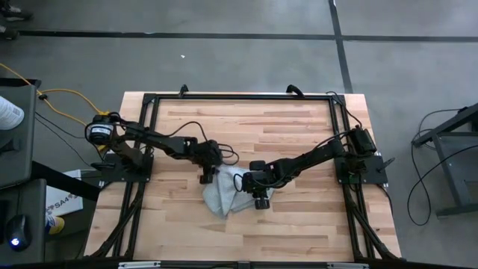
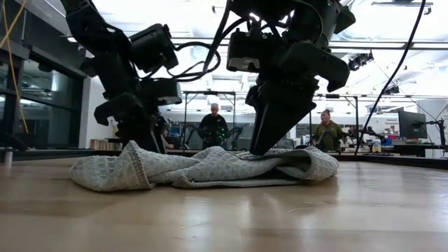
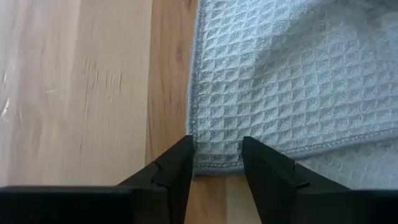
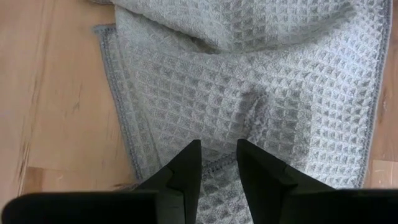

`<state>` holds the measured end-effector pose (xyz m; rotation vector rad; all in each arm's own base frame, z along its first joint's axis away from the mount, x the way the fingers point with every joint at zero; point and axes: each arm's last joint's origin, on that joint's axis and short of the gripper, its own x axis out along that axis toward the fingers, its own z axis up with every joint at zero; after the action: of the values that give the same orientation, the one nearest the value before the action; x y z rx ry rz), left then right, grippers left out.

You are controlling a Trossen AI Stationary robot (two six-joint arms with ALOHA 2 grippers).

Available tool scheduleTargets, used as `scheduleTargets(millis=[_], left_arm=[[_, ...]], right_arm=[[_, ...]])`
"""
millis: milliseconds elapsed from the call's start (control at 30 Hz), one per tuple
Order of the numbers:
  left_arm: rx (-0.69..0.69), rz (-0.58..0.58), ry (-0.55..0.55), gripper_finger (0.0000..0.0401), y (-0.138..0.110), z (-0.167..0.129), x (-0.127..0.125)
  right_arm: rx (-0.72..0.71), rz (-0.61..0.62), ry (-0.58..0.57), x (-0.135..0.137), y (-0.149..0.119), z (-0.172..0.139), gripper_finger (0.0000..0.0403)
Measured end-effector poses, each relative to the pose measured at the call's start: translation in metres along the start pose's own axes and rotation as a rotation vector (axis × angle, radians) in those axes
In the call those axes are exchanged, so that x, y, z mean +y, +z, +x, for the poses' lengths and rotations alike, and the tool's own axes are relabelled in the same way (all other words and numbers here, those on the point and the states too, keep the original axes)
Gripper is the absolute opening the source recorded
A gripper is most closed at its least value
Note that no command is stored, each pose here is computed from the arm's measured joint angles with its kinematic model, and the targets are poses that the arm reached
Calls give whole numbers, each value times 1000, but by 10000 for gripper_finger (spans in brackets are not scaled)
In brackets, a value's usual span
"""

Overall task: Fold microfiber towels
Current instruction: Fold the gray microfiber towel

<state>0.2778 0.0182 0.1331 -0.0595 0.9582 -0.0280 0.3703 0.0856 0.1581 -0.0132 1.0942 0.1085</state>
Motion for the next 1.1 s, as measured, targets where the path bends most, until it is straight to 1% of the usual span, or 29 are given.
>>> scheduleTargets(millis=[100, 400, 500, 633, 933, 1100], left_arm=[[8, -8, -25, 109, -1, 0, 1], [18, -15, -35, 15, -2, 0, 0], [18, -33, -35, 4, -2, 0, 0], [17, -17, -37, 24, -2, 0, 0], [17, -10, -50, 101, -2, 0, -1], [18, 6, -51, 125, -2, 0, -1]], right_arm=[[0, 0, 0, 0, 0, 0, 97], [1, 15, 1, 0, 0, 0, 97], [1, 22, 3, 0, 0, 0, 97], [1, 23, 4, 0, 0, 0, 97], [1, 23, 5, 0, 0, 0, 97], [1, 23, 5, 0, 0, 0, 97]])
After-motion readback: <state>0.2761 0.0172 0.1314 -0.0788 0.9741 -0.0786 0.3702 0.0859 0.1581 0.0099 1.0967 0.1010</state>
